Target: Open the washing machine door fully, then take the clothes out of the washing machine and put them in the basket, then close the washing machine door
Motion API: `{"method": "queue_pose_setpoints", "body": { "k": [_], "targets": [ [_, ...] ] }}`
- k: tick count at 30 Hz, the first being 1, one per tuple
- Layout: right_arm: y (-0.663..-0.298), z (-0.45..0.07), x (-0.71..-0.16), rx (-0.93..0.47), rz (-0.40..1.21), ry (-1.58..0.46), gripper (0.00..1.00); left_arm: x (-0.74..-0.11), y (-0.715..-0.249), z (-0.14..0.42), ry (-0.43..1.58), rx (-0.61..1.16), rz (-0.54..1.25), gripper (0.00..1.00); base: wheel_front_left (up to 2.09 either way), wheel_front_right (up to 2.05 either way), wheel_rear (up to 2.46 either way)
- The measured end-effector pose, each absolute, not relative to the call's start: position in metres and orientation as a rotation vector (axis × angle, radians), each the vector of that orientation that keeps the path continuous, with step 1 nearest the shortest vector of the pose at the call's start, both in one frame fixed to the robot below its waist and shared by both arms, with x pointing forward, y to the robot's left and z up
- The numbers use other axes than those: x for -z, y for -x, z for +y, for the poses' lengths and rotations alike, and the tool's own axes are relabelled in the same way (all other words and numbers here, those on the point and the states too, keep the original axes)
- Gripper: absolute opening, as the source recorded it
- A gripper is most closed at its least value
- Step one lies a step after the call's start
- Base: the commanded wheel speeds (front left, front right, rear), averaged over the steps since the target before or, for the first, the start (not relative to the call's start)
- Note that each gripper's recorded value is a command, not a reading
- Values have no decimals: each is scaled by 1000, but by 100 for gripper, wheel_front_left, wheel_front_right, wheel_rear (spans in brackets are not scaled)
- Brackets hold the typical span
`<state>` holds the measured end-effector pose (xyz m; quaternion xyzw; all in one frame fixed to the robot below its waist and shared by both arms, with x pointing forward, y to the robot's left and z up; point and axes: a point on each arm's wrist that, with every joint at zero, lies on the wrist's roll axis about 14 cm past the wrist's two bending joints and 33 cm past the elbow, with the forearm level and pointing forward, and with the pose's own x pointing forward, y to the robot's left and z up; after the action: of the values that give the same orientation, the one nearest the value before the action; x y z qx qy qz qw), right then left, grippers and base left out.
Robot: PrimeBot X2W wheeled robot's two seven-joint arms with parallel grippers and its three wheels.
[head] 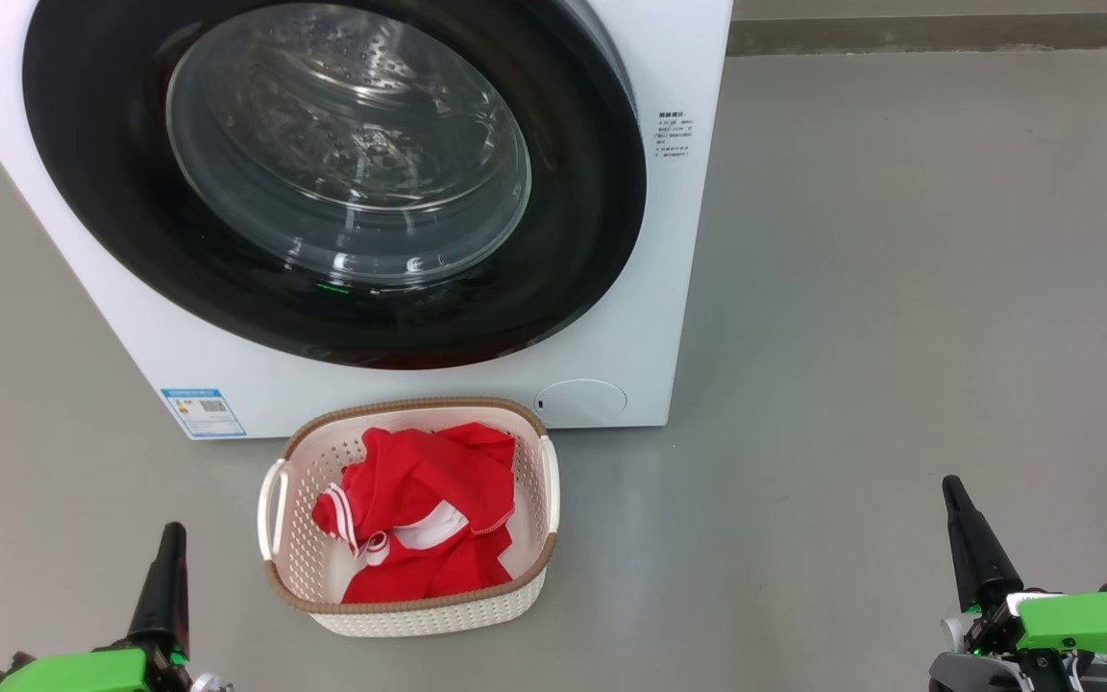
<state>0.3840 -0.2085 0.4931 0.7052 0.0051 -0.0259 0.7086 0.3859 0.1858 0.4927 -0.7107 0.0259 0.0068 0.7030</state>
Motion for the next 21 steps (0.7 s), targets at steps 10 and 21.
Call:
{"method": "queue_pose_setpoints", "body": {
  "k": [10, 21],
  "targets": [
    [-384, -209, -493, 59, 11, -1566, 0, -493, -386, 185, 1582, -12, 60, 0, 0, 0, 0],
    [-384, -209, -493, 59, 11, -1567, 0, -493, -386, 185, 1582, -12, 60, 0, 0, 0, 0]
  ]
}}
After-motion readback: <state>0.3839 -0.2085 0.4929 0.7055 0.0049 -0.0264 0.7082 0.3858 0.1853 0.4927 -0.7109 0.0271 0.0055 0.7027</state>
